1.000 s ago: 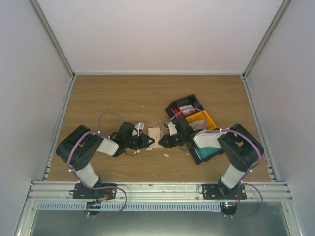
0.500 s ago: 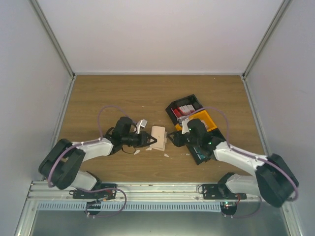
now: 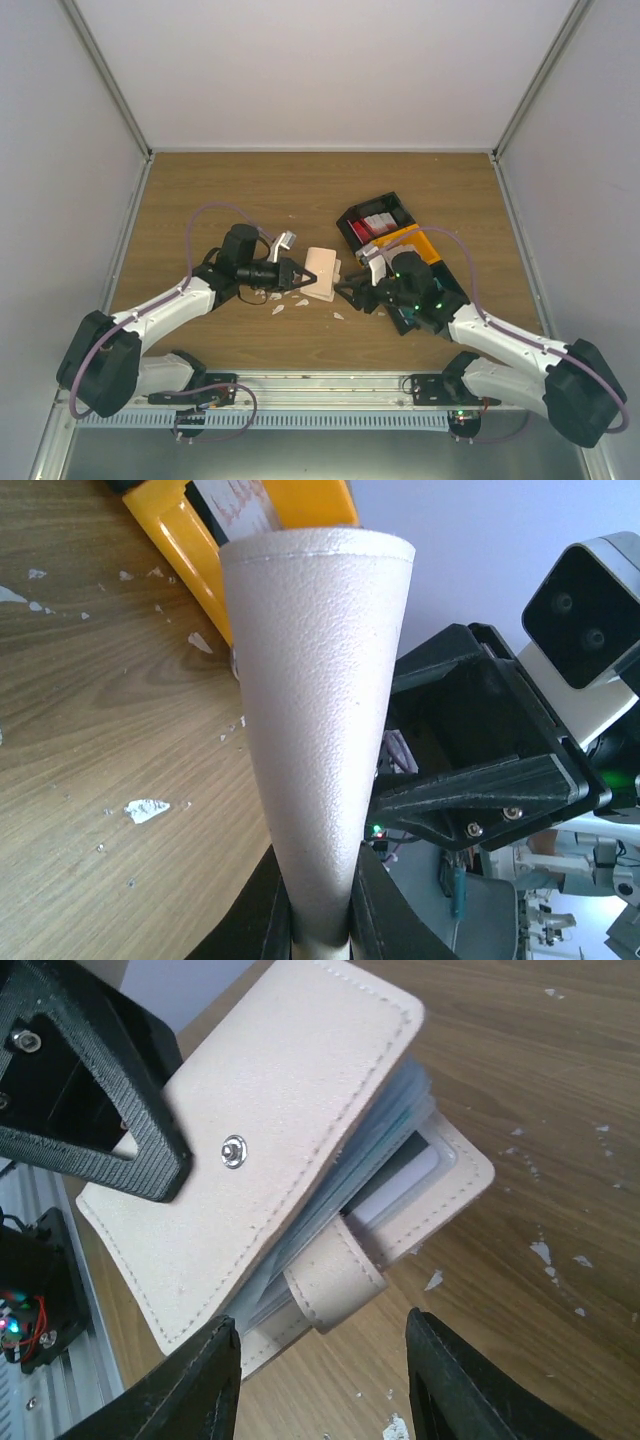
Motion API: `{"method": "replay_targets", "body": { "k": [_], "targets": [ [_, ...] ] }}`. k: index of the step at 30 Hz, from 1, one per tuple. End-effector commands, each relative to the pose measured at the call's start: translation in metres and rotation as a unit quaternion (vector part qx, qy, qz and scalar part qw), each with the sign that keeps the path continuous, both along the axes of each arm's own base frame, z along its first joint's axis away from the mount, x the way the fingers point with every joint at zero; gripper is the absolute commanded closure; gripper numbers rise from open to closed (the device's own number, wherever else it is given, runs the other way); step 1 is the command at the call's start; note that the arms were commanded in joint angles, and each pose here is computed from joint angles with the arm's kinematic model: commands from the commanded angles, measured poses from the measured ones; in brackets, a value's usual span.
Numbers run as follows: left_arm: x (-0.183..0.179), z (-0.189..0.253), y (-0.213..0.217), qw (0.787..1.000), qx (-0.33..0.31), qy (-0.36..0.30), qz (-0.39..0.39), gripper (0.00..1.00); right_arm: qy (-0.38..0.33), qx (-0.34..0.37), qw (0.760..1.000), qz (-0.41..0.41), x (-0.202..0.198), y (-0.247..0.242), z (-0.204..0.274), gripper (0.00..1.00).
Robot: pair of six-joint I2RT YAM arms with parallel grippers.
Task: Put the credit cards into the card holder
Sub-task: Close the card holder at the center of the board.
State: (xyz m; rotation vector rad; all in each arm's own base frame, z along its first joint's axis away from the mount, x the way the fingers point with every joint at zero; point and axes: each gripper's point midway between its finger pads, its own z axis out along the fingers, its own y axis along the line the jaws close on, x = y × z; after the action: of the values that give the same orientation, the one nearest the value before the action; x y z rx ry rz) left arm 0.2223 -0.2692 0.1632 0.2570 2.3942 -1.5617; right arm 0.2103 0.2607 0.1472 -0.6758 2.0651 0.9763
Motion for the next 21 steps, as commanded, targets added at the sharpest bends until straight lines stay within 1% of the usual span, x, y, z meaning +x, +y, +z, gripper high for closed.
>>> {"method": "replay_targets", "body": {
  "k": [1,11,15,18,21],
  "targets": [
    [-0.002,0.015,-0.001,1.0,-0.015,-0.02,-0.017,1.0,-0.025,-0.01,0.999,0.018,-0.001,0.006,-0.002,0.53],
    [-0.013,0.02,0.0,0.999,-0.027,-0.023,-0.032,1.0,-0.031,-0.056,0.997,-0.05,0.032,0.002,-0.014,0.59],
    [-0.016,0.016,0.001,0.999,-0.026,-0.017,-0.035,1.0,-0.023,-0.041,0.993,-0.104,0.046,-0.003,-0.008,0.58],
    [-0.018,0.011,0.003,0.999,-0.022,-0.013,-0.032,1.0,-0.002,-0.027,0.988,-0.155,0.056,-0.011,-0.007,0.58],
    [-0.018,0.005,0.004,0.999,-0.016,-0.009,-0.028,1.0,0.022,-0.02,0.984,-0.178,0.059,-0.013,-0.013,0.57]
  ]
}}
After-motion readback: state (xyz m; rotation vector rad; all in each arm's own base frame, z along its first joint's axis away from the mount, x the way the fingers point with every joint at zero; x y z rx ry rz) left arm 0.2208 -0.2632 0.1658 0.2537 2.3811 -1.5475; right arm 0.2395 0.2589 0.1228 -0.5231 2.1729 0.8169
